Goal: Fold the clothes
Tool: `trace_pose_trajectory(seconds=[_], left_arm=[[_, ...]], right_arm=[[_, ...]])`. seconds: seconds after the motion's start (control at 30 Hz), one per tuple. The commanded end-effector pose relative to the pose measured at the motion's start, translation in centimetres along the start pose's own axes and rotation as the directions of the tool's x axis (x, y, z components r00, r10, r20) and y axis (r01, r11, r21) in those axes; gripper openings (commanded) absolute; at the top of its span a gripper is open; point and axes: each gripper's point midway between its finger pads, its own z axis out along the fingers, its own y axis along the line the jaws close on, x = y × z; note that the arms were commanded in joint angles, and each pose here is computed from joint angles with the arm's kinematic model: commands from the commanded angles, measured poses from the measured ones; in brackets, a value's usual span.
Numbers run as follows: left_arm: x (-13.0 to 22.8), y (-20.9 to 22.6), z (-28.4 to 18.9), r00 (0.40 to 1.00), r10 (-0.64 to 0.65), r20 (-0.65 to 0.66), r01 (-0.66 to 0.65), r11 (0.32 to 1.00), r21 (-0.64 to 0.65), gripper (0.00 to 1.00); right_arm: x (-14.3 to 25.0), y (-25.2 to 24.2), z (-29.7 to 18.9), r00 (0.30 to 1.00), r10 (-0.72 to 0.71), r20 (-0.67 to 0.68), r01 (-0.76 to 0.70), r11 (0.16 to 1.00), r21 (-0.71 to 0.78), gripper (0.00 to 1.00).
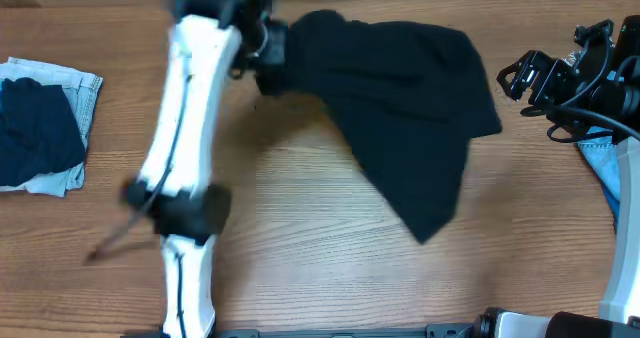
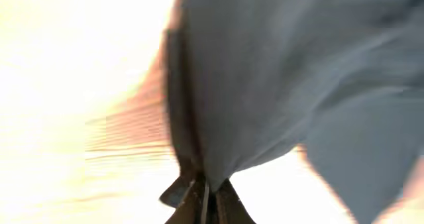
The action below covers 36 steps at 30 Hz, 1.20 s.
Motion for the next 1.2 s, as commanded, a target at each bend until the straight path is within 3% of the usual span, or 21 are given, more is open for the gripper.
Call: trace_pose_trajectory(seconds=[0.0, 0.1, 0.27, 0.4, 0.53, 0.67, 0.83, 0.9, 0.97, 1.07, 1.17], left_arm=[[0.3, 3.1, -13.1, 0.944, -0.039, 0.327, 0.090, 0.985, -0.144, 0.04], [1.5, 4.6, -18.4, 0.887, -0.071, 0.457, 0.165, 0.972, -0.169, 0.05], [3.1, 5.1, -22.5, 0.840, -0.081, 0.536, 0.182, 0.974, -0.138, 0.23], [3.3, 4.7, -22.6, 0.842, -0.082, 0.534, 0.170, 0.978, -0.118, 0.15], [4.1, 5.5, -24.6, 0.812, -0.081, 0.578, 0.191, 0.973, -0.132, 0.17], [6.5, 7.0, -29.1, 0.742, -0.073, 0.667, 0.222, 0.965, -0.141, 0.20], [10.9, 7.9, -33.7, 0.670, -0.053, 0.740, 0.200, 0.973, -0.112, 0.35], [12.2, 7.3, -32.9, 0.705, -0.047, 0.708, 0.156, 0.984, -0.090, 0.38], [12.9, 7.1, -30.0, 0.776, -0.035, 0.629, 0.132, 0.985, -0.109, 0.40], [13.4, 7.2, -23.3, 0.902, -0.013, 0.433, 0.100, 0.979, -0.179, 0.45], [13.6, 7.7, -15.5, 0.977, -0.011, 0.212, 0.068, 0.962, -0.264, 0.46]], right_arm=[[-0.1, -0.1, 0.1, 1.000, -0.001, 0.001, 0.001, 1.000, 0.006, 1.00], [-0.1, -0.1, 0.1, 1.000, -0.001, 0.001, 0.001, 1.000, 0.006, 1.00], [-0.1, -0.1, 0.1, 1.000, -0.001, 0.001, 0.001, 1.000, 0.006, 1.00], [-0.1, -0.1, 0.1, 1.000, -0.001, 0.001, 0.001, 1.000, 0.006, 1.00], [-0.1, -0.1, 0.1, 1.000, -0.001, 0.001, 0.001, 1.000, 0.006, 1.00], [-0.1, -0.1, 0.1, 1.000, -0.001, 0.001, 0.001, 1.000, 0.006, 1.00], [-0.1, -0.1, 0.1, 1.000, -0.001, 0.001, 0.001, 1.000, 0.006, 1.00], [-0.1, -0.1, 0.1, 1.000, -0.001, 0.001, 0.001, 1.000, 0.006, 1.00], [-0.1, -0.1, 0.1, 1.000, -0.001, 0.001, 0.001, 1.000, 0.006, 1.00], [-0.1, -0.1, 0.1, 1.000, -0.001, 0.001, 0.001, 1.000, 0.006, 1.00], [-0.1, -0.1, 0.1, 1.000, -0.001, 0.001, 0.001, 1.000, 0.006, 1.00]])
